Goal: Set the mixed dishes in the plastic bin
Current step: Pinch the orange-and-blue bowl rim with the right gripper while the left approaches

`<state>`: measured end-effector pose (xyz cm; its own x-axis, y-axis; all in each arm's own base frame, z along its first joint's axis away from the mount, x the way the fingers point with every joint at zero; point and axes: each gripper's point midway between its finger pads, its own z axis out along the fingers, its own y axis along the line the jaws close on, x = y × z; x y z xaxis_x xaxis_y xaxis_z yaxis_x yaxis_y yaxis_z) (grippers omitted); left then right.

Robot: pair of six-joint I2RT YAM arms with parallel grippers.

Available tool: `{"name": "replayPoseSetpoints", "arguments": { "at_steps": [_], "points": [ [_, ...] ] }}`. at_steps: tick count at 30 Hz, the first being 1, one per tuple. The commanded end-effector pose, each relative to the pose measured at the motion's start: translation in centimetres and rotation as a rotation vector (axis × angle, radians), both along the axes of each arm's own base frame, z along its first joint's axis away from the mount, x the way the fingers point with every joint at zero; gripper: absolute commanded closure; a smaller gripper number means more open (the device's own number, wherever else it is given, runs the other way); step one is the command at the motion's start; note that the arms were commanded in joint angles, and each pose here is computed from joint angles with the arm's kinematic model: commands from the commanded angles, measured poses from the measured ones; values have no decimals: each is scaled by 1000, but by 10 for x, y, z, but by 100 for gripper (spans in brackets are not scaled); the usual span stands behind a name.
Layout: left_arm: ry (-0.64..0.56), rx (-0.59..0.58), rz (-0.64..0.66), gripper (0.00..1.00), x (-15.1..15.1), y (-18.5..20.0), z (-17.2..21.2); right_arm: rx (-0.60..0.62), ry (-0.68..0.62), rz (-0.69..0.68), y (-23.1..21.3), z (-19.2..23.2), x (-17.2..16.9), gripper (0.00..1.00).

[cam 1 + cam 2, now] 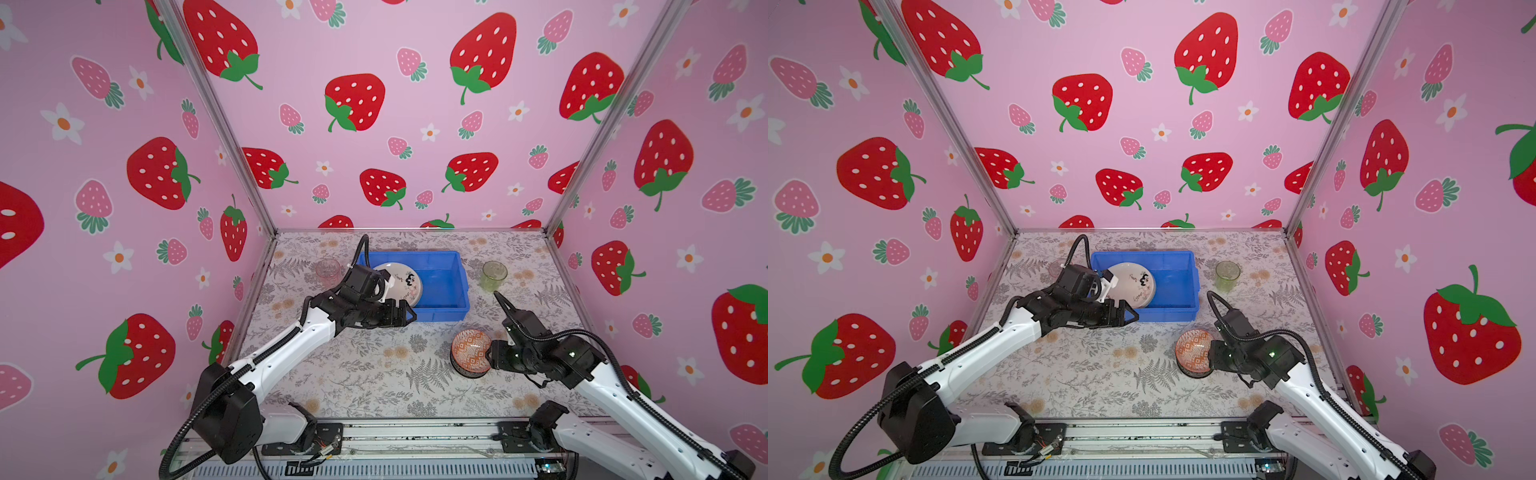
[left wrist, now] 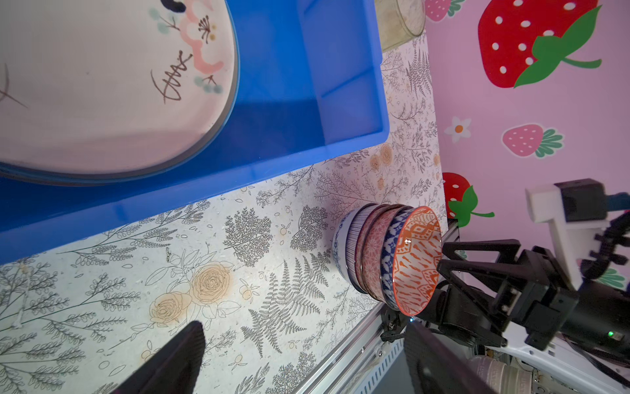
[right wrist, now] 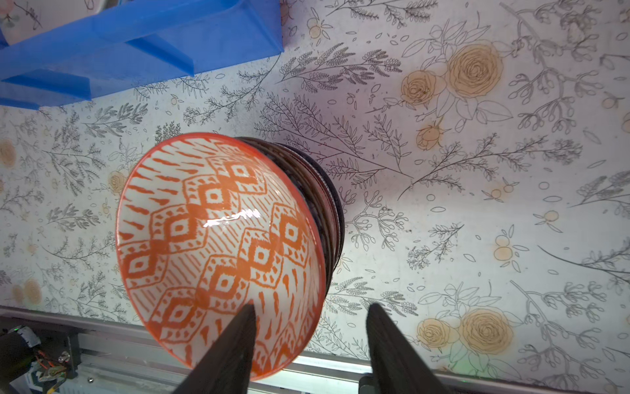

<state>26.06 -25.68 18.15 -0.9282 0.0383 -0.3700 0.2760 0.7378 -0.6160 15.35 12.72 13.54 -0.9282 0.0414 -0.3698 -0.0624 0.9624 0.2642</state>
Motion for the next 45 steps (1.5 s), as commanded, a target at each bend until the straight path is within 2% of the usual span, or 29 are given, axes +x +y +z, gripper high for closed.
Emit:
{"name": "replayPoseSetpoints", "arguments": {
  "at_steps": [1, 5, 31, 45],
  "points": [
    [-39, -24, -7, 6, 8, -9, 15, 21, -3, -1, 5, -2, 2, 48],
    [-39, -24, -11, 6, 7, -10, 15, 17, -3, -2, 5, -3, 3, 57],
    [-30, -17, -22, 6, 2, -9, 7, -33, 2, 15, 6, -11, 10, 78],
    [-30, -9, -43, 6, -4, -17, 9, -31, -26, -5, 1, 1, 11, 94]
  ]
}}
